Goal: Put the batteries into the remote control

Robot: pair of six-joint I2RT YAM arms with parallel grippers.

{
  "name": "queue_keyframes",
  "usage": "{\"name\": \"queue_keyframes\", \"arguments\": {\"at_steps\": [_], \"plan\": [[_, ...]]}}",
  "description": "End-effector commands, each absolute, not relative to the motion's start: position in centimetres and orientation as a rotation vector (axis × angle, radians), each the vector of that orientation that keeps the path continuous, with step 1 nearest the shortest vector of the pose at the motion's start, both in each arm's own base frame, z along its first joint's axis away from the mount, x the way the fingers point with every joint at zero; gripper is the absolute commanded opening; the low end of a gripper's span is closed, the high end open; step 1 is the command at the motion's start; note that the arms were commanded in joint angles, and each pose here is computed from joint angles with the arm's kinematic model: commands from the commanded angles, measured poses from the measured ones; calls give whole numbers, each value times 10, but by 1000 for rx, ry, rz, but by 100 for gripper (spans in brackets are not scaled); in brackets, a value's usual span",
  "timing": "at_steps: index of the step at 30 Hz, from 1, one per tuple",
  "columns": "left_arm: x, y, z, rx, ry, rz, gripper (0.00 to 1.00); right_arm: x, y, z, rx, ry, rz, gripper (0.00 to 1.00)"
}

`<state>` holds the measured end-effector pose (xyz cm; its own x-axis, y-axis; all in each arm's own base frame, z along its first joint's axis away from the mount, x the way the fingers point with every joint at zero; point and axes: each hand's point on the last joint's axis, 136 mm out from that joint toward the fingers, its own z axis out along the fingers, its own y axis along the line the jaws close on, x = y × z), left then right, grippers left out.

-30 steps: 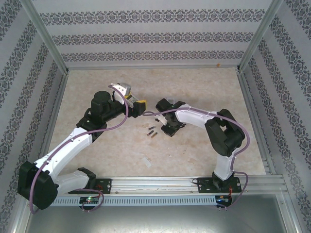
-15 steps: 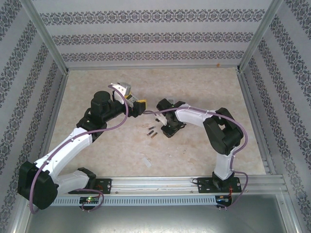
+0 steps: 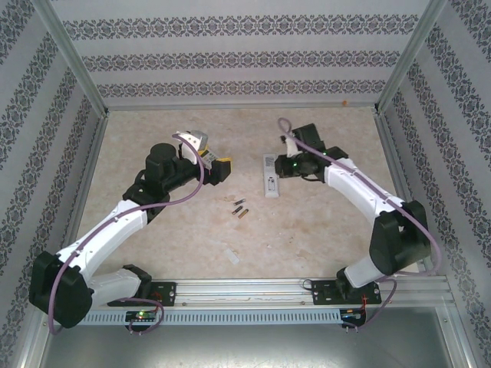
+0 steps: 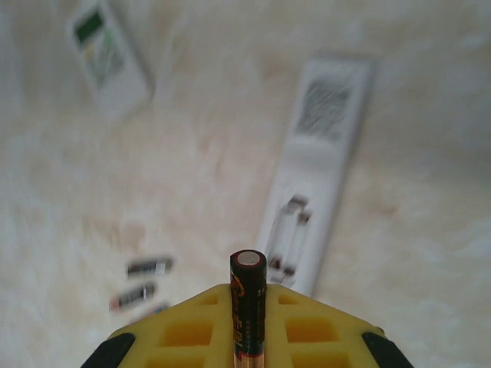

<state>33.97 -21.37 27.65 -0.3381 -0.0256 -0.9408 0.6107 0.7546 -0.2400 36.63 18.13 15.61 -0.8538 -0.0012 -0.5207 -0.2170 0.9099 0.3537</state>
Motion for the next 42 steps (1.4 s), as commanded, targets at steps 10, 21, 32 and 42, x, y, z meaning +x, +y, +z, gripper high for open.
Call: {"name": "queue_keyframes", "arguments": {"at_steps": [10, 21, 32, 42], "plan": [[346, -217, 266, 426, 1904, -747, 100, 372, 184, 70, 77, 2847, 460, 14], [352, -225, 258, 437, 1930, -776, 100, 363, 198, 52, -17, 2935, 406, 16], [348, -222, 258, 438, 1924, -765, 100, 361, 194, 38, 19, 2977, 319, 20], [352, -225, 260, 439, 1918, -777, 100, 354, 188, 32, 68, 3007, 286, 20]]}}
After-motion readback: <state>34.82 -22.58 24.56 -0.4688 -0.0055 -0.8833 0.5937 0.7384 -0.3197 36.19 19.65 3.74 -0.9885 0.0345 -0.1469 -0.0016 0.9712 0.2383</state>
